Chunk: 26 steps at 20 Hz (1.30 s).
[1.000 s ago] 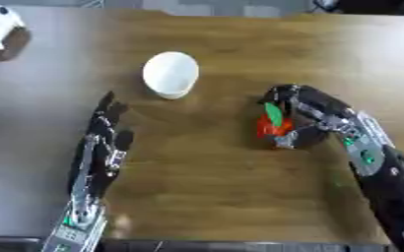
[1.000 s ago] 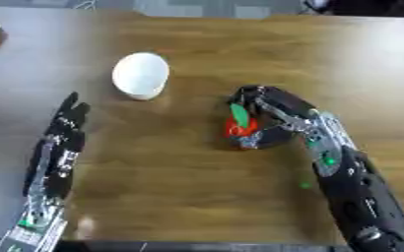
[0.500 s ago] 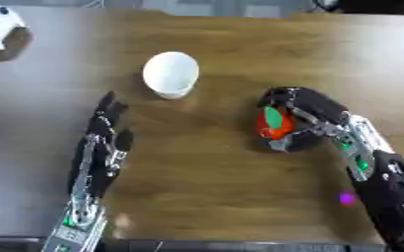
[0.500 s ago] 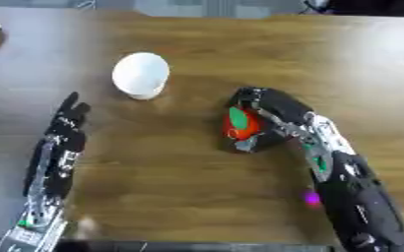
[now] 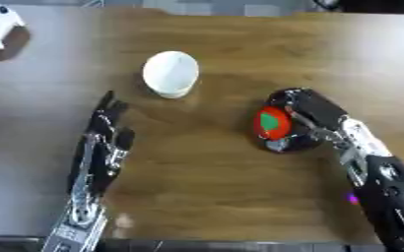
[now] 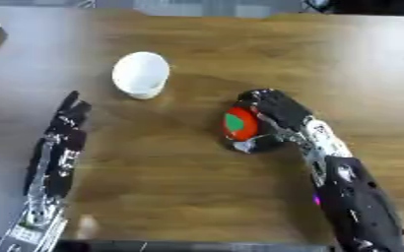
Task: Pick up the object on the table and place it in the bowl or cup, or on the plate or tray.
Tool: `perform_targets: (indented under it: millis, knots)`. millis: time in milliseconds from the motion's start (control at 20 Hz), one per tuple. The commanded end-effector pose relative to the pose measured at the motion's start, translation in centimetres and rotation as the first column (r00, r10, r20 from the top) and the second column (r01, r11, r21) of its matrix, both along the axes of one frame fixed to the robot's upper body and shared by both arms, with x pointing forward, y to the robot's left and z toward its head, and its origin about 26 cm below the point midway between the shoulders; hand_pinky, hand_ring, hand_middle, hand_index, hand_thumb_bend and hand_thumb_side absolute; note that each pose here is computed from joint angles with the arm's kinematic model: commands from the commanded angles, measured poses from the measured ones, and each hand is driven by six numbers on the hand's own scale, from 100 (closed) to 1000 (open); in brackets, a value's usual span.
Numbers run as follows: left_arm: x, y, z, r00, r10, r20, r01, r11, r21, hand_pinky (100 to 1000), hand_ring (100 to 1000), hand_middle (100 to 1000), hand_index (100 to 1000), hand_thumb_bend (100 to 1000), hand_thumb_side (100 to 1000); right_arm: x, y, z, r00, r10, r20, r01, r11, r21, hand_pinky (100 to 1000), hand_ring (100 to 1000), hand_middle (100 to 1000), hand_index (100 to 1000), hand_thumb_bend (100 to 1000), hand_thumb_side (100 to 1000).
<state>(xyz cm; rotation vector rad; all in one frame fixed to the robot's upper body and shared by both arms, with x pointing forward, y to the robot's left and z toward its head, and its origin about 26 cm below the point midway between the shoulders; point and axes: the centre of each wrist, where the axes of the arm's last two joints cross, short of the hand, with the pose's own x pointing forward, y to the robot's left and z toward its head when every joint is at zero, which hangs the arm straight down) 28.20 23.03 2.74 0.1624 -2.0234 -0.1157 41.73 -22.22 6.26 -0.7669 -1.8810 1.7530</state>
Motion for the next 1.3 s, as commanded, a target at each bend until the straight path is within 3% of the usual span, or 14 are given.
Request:
perform_targets:
  millis: [50,200,250,400,700,750,800,1150,1200,1250,1300]
  knots:
    - [0.2,-0.1,0.9,0.999,-0.002,0.034,0.003,1.0,-0.006,1000,1000,1000,815,625,772,-0.4,-1.0,-2.0,0.998,-0.043,-0.041,0.04,0.996,-0.074,100,107,326,623,396,278]
    - [0.2,-0.2,0.9,0.999,-0.004,0.033,0.004,1.0,-0.006,1000,1000,1000,815,624,771,-0.3,-0.9,-2.0,0.997,-0.063,-0.033,0.06,0.994,-0.086,100,100,202,563,320,258]
    - [0.1,-0.2,0.9,0.999,-0.005,0.032,0.005,1.0,-0.006,1000,1000,1000,815,624,771,-0.2,-0.8,-1.8,0.997,-0.069,-0.025,0.066,0.994,-0.092,100,100,187,560,268,284]
    - [0.1,-0.2,0.8,0.999,-0.008,0.031,0.008,1.0,-0.005,1000,1000,1000,815,623,771,0.3,-0.2,-0.7,0.997,-0.082,0.001,0.081,0.988,-0.132,100,100,186,550,257,288]
    - [0.1,-0.2,0.8,1.0,-0.017,0.027,0.017,1.0,-0.002,1000,1000,1000,815,623,771,2.0,2.2,3.7,0.995,-0.049,0.086,0.065,0.979,-0.193,100,100,182,549,182,335]
    - [0.1,-0.2,0.8,0.999,-0.02,0.026,0.02,1.0,0.0,1000,1000,1000,815,623,771,2.4,3.0,4.9,0.993,-0.029,0.112,0.051,0.978,-0.201,100,100,190,551,100,425]
    - [0.1,-0.2,0.8,0.999,-0.022,0.025,0.022,1.0,0.001,1000,1000,1000,815,623,771,2.8,3.6,5.8,0.992,-0.014,0.129,0.041,0.977,-0.209,100,100,191,551,167,347]
    - [0.0,-0.2,0.5,0.999,-0.033,0.011,0.033,0.999,0.005,1000,1000,1000,815,623,772,5.4,7.4,10.9,0.982,0.081,0.169,-0.036,0.967,-0.253,100,100,225,573,143,374]
    - [-0.1,-0.2,0.5,0.999,-0.034,0.009,0.034,0.999,0.005,1000,1000,1000,815,623,772,5.7,7.8,11.4,0.981,0.089,0.174,-0.042,0.965,-0.259,100,100,226,574,100,502]
    - [-0.1,-0.2,0.4,0.999,-0.036,0.006,0.036,0.999,0.006,1000,1000,1000,815,623,772,5.9,8.3,12.2,0.977,0.103,0.186,-0.049,0.961,-0.271,100,100,236,578,133,388]
    - [-0.1,-0.2,0.4,0.999,-0.037,0.004,0.037,0.999,0.006,1000,1000,1000,815,623,772,6.2,8.8,12.7,0.974,0.114,0.194,-0.056,0.958,-0.282,100,100,239,579,130,392]
